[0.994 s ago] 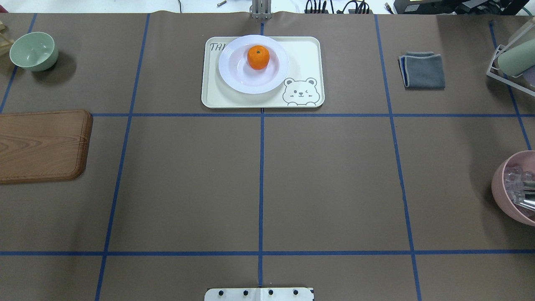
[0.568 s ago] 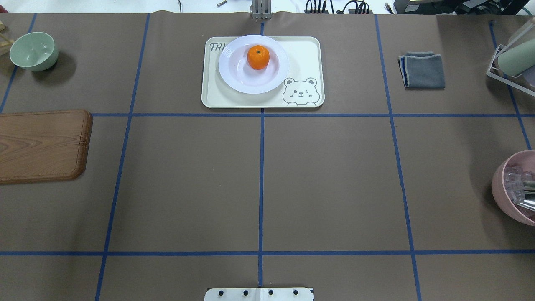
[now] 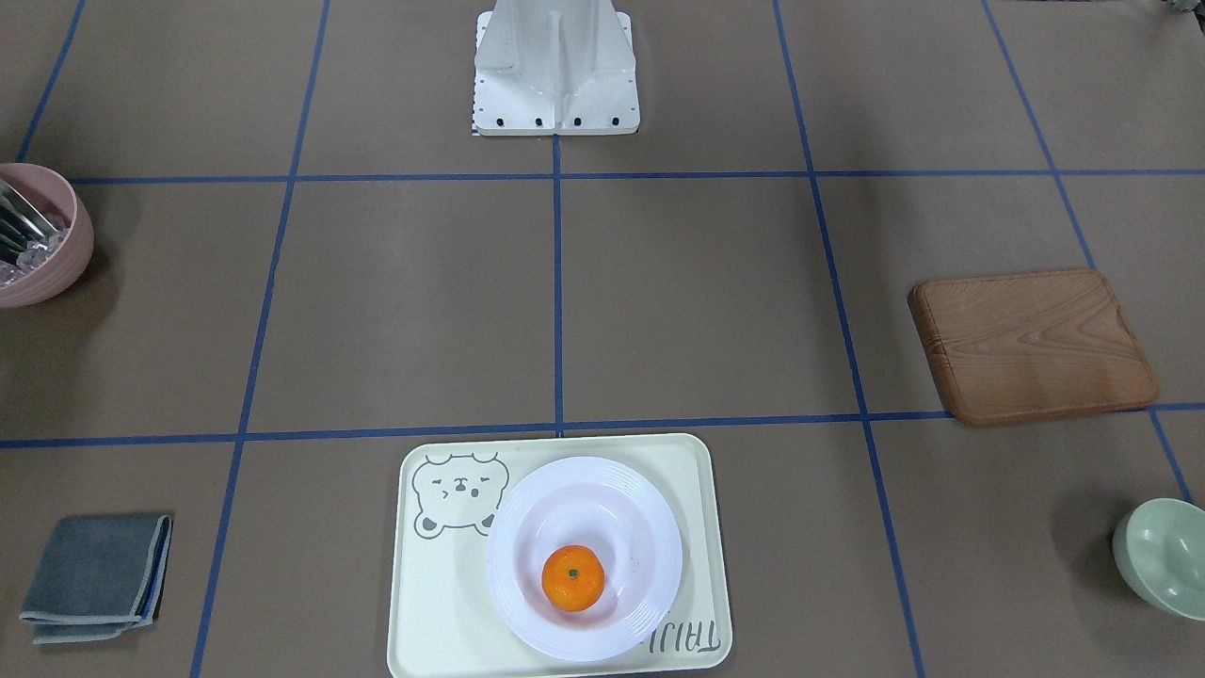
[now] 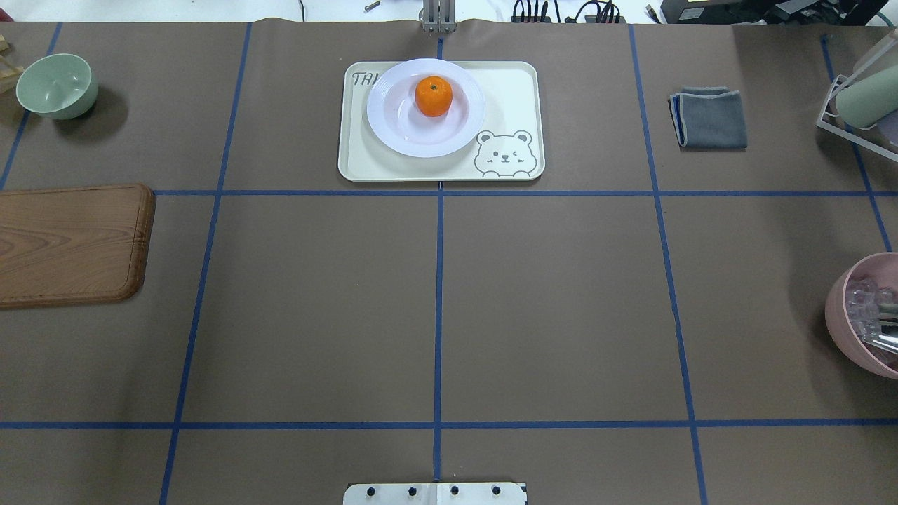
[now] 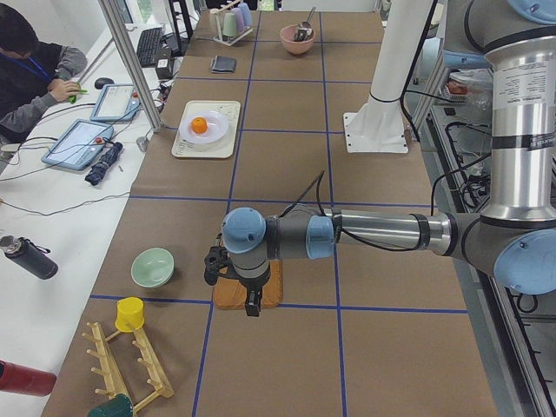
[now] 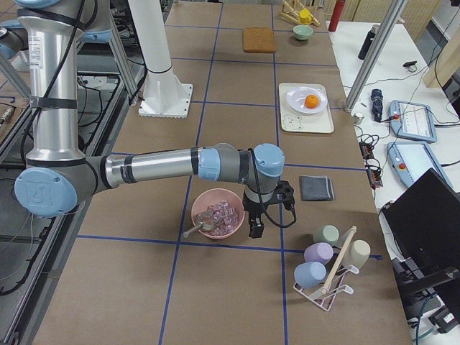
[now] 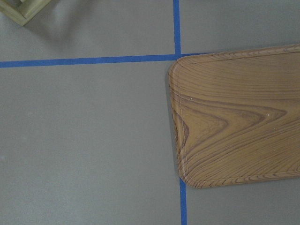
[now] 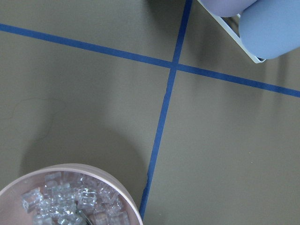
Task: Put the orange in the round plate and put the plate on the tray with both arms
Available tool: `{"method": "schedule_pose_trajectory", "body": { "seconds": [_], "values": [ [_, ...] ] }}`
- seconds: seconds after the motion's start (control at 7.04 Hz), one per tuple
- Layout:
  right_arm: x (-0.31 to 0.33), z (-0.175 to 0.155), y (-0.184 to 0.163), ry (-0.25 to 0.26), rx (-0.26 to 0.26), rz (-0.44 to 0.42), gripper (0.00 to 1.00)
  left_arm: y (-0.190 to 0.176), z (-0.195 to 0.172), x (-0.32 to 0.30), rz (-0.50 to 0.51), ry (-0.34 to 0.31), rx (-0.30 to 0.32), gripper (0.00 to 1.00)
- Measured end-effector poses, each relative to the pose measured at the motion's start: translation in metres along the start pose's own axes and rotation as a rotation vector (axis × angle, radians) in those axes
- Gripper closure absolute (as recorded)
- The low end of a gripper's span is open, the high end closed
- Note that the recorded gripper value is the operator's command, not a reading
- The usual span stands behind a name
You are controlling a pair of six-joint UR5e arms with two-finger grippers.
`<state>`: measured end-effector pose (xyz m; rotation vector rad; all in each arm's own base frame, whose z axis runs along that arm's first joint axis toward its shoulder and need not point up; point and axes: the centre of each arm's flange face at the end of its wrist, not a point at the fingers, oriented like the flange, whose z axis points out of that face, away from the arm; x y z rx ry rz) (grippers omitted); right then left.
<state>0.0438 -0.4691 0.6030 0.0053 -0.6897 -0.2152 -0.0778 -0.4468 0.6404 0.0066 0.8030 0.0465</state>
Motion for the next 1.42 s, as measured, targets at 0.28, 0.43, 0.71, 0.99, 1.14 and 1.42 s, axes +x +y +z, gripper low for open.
{"method": "schedule_pose_trajectory", "body": {
  "seconds": [0.28,0.43,0.71,0.99,1.14,1.42],
  "values": [
    [-0.0002,-0.0005,0.0,-0.001,0.001,0.001,0.0,0.0,0.0002,-0.0002,0.0,0.0,0.0,0.01],
    [-0.0003,-0.0005,0.0,-0.001,0.001,0.002,0.0,0.0,0.0002,-0.0002,-0.001,0.0,0.0,0.01],
    [-0.0004,-0.0005,0.0,-0.001,0.001,0.002,0.0,0.0001,0.0006,-0.0006,-0.002,0.0,-0.001,0.01],
    [-0.0005,-0.0003,-0.0001,-0.001,0.001,0.002,0.0,0.0003,0.0019,-0.0019,-0.003,0.001,-0.003,0.01],
    [-0.0005,-0.0003,-0.0001,-0.001,0.001,0.002,0.0,0.0004,0.0024,-0.0024,-0.004,0.001,-0.004,0.01],
    [-0.0005,-0.0002,-0.0001,-0.001,0.001,0.002,0.0,0.0005,0.003,-0.0031,-0.005,0.001,-0.005,0.01]
  ]
}}
